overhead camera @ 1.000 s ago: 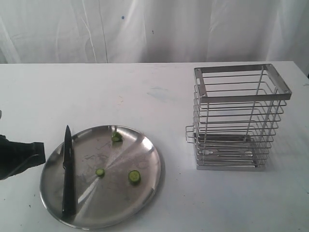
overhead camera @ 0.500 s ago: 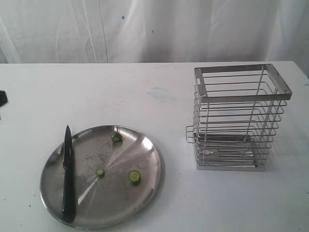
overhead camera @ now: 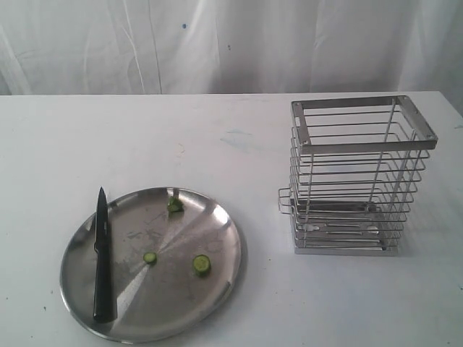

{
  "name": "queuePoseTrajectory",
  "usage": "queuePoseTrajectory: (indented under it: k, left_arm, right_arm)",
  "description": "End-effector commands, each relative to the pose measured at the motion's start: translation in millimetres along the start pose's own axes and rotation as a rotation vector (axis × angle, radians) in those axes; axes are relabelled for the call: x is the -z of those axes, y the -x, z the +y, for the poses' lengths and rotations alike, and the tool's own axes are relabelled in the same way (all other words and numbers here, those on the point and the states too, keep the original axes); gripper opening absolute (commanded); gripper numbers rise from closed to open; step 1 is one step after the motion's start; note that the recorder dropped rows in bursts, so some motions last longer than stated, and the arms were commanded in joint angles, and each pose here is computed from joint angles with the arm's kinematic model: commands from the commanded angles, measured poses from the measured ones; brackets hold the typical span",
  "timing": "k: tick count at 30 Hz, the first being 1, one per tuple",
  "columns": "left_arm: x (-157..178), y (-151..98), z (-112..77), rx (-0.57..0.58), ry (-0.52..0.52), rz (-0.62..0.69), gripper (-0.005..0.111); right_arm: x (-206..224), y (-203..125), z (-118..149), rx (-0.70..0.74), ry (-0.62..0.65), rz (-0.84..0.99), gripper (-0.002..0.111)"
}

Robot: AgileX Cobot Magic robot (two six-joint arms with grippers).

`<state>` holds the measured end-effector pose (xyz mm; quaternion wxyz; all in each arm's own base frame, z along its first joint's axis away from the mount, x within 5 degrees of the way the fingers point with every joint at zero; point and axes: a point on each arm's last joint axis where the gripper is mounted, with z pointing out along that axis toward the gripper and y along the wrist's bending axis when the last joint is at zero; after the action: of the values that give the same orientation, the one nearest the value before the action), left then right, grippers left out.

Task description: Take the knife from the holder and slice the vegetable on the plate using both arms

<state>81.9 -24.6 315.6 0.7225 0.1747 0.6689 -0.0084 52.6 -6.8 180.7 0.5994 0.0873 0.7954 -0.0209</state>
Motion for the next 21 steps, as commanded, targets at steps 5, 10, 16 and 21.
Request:
queuePoseTrajectory:
  k: [5, 10, 16, 21]
  left_arm:
    - [11.9, -29.3, -4.8, -0.021, -0.074, 0.444, 0.000]
    - [14.3, -27.0, 14.1, 0.253, 0.223, 0.326, 0.000]
    - [26.4, -56.3, 16.2, 0.391, 0.413, 0.136, 0.000]
    - [35.6, -91.7, 5.1, 0.418, 0.435, 0.129, 0.000]
  right_arm:
    - [0.0, -0.4, -0.4, 0.002, -0.004, -0.006, 0.000]
    - [0.0, -0.4, -0.4, 0.002, -0.004, -0.006, 0.000]
    - [0.0, -0.4, -0.4, 0.004, -0.005, -0.006, 0.000]
    - [0.0, -0.4, -0.4, 0.004, -0.005, -0.006, 0.000]
